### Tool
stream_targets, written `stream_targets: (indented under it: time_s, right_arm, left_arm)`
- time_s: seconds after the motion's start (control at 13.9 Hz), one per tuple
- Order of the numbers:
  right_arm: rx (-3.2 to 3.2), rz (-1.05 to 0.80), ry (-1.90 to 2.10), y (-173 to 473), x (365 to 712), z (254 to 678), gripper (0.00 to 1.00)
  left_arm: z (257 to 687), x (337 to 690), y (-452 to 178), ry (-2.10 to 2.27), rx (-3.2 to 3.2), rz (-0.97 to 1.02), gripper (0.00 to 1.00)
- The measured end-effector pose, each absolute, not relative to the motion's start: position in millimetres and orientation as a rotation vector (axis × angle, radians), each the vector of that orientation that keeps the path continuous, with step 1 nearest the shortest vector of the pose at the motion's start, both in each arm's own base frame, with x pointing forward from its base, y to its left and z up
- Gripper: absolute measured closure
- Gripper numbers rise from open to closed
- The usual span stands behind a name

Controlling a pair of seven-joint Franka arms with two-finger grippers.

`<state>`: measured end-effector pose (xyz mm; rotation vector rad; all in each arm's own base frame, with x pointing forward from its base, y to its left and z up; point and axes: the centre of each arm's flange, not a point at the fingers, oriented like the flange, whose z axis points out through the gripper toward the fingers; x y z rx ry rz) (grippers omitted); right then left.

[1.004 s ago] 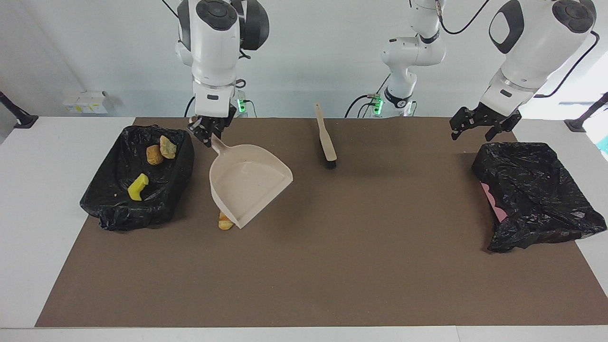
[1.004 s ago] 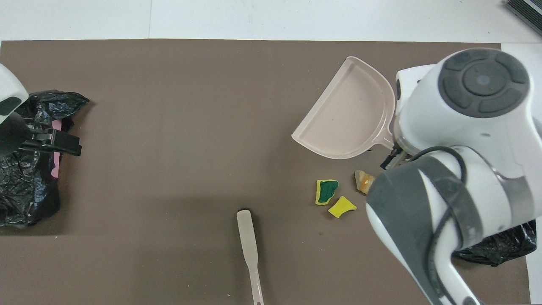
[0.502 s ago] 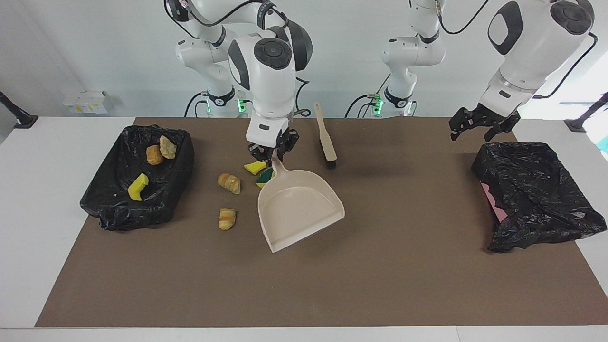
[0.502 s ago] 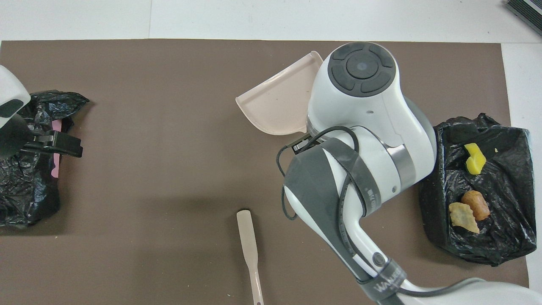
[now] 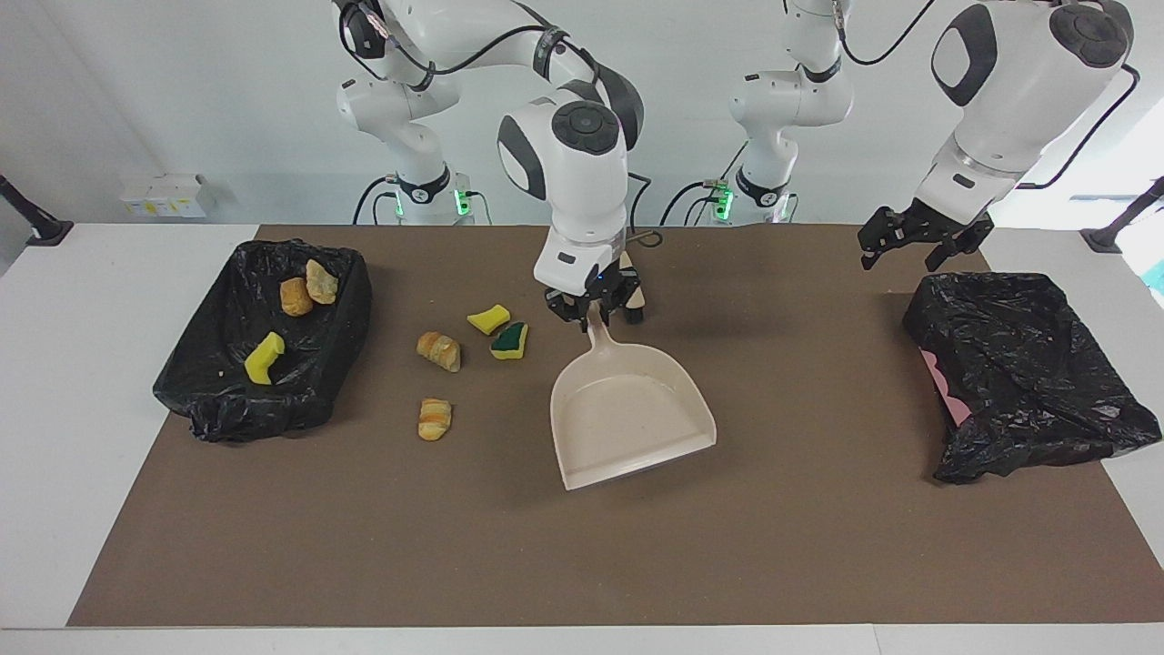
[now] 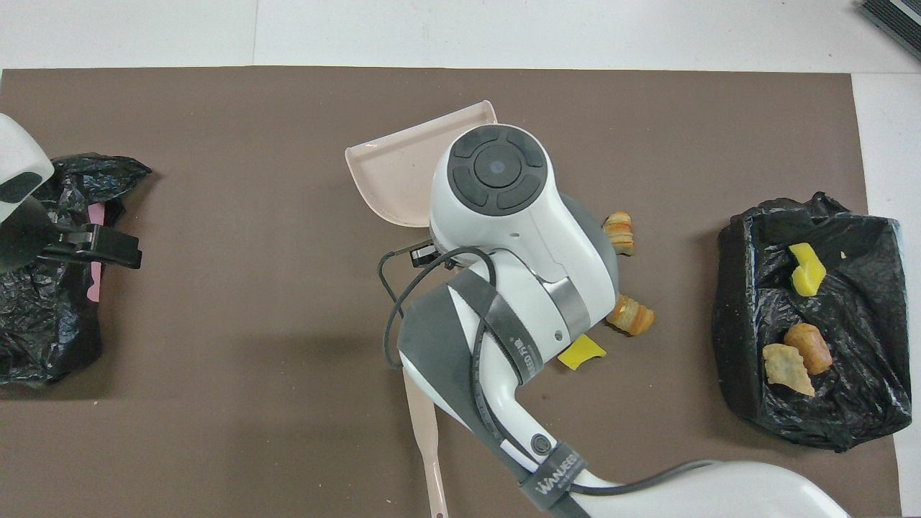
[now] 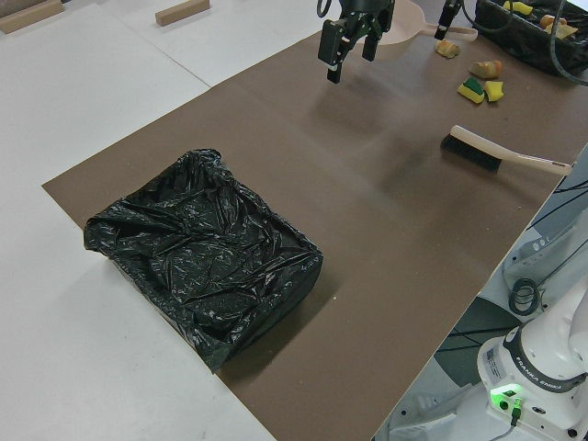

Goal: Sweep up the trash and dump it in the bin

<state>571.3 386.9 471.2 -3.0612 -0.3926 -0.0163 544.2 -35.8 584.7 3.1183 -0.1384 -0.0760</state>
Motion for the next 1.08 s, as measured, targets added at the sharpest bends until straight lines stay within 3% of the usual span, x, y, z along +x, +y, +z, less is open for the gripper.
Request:
stream_targets:
  time_s: [0.57, 1.08]
  right_arm:
    - [-3.095, 0.09, -0.229, 427, 565, 391, 0.69]
    - [-3.049, 0.077, -0.238, 451, 561, 361, 0.69]
  left_arm:
    - [585, 543, -36, -0.139, 3.118, -0.066, 0.0]
    - [583, 543, -36, -0.139, 3.119, -0.063, 0.0]
